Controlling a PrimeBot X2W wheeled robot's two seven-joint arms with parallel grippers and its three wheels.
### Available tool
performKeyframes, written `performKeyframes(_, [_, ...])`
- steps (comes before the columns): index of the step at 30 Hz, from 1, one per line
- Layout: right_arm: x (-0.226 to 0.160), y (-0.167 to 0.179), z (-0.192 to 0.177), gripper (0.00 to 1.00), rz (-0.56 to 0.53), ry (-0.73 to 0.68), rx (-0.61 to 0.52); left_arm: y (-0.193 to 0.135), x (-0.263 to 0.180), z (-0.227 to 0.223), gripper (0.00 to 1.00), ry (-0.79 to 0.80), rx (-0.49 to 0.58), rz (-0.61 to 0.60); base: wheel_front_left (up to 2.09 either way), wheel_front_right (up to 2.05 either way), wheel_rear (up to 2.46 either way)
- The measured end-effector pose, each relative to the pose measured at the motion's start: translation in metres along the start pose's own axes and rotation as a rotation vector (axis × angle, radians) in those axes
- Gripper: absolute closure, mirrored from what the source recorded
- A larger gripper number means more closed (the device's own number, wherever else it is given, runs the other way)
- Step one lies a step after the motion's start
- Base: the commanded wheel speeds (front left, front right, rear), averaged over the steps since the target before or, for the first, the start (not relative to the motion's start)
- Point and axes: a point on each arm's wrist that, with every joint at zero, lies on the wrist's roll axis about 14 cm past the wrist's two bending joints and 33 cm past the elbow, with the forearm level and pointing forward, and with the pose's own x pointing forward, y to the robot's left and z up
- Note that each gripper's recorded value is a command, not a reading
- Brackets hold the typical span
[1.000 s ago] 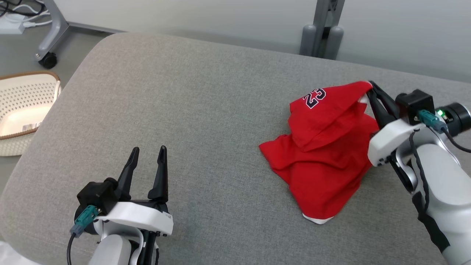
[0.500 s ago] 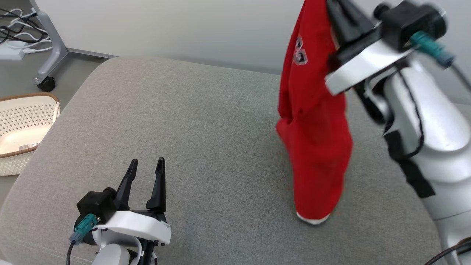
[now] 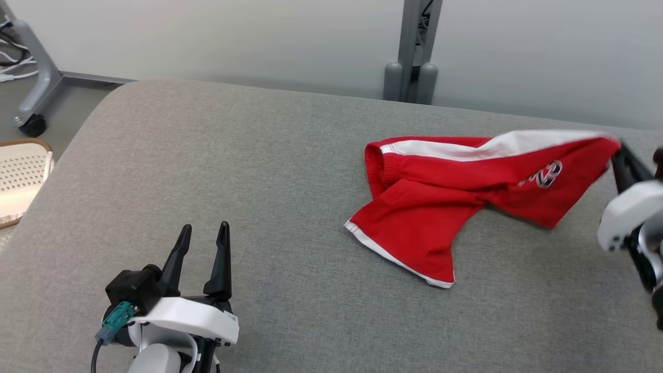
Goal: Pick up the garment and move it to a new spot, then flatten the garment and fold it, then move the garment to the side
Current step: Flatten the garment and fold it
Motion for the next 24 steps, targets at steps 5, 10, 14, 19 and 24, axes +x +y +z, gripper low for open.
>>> performKeyframes(5, [-0.026,-0.007,-0.057,1.0,-0.033,0.173,0.031,-0.006,0.004,-0.004,0.0,0.012,0.001,-0.017,0.0,0.0,0.0])
performKeyframes(10, [-0.049,-0.018,-0.088,0.0,-0.075,0.268,0.06,-0.017,0.011,-0.01,0.0,0.028,0.007,-0.05,0.0,0.0,0.0])
performKeyframes(14, [-0.059,-0.027,-0.087,0.0,-0.095,0.269,0.062,-0.031,0.017,-0.015,0.0,0.039,0.008,-0.094,0.0,0.0,0.0])
performKeyframes(19, [-0.057,-0.044,-0.049,0.0,-0.132,0.139,0.066,-0.043,0.02,-0.013,0.0,0.034,0.006,-0.129,0.0,0.0,0.0])
performKeyframes(24, [-0.05,-0.033,0.008,0.0,-0.095,-0.053,0.071,-0.048,0.019,-0.007,0.0,0.015,0.003,-0.144,0.0,0.0,0.0])
